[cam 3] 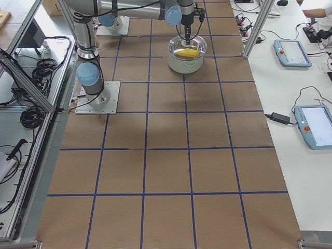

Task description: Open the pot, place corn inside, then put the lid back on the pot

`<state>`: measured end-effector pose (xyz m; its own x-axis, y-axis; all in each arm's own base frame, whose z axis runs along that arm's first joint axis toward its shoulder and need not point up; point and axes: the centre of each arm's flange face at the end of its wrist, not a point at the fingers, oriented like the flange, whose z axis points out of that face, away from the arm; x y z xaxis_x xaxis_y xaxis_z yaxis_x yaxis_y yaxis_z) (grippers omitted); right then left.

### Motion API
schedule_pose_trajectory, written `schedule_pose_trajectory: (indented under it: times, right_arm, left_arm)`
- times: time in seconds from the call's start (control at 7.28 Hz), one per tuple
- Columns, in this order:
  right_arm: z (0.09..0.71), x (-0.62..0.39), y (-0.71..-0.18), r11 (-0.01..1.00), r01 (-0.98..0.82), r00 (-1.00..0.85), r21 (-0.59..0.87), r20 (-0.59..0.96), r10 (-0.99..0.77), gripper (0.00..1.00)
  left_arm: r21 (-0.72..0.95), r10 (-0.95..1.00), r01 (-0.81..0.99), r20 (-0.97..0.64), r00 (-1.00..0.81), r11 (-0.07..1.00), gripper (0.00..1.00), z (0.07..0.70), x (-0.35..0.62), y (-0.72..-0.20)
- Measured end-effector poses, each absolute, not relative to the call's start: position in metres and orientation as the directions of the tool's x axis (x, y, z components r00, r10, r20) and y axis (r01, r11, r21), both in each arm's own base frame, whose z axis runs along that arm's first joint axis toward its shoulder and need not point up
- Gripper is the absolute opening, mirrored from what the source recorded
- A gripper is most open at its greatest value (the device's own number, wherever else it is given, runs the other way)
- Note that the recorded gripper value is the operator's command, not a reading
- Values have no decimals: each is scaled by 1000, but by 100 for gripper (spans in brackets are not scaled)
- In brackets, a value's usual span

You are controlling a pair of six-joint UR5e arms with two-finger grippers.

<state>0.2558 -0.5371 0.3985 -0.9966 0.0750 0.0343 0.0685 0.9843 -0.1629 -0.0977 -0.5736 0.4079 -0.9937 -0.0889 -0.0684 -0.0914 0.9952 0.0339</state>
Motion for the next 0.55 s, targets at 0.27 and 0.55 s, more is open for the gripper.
schedule_pose_trajectory:
  times: [0.27,0.55]
  right_arm:
    - [379,278,-542,980,59,-995,-188,64,73,23]
    - [365,292,-544,977,54,-994,-204,81,72,24]
  left_arm:
    - [31,-97,-99,-70,-993,995,100,416,-84,-567]
    - [46,-94,-97,-68,-993,994,100,414,-76,-564]
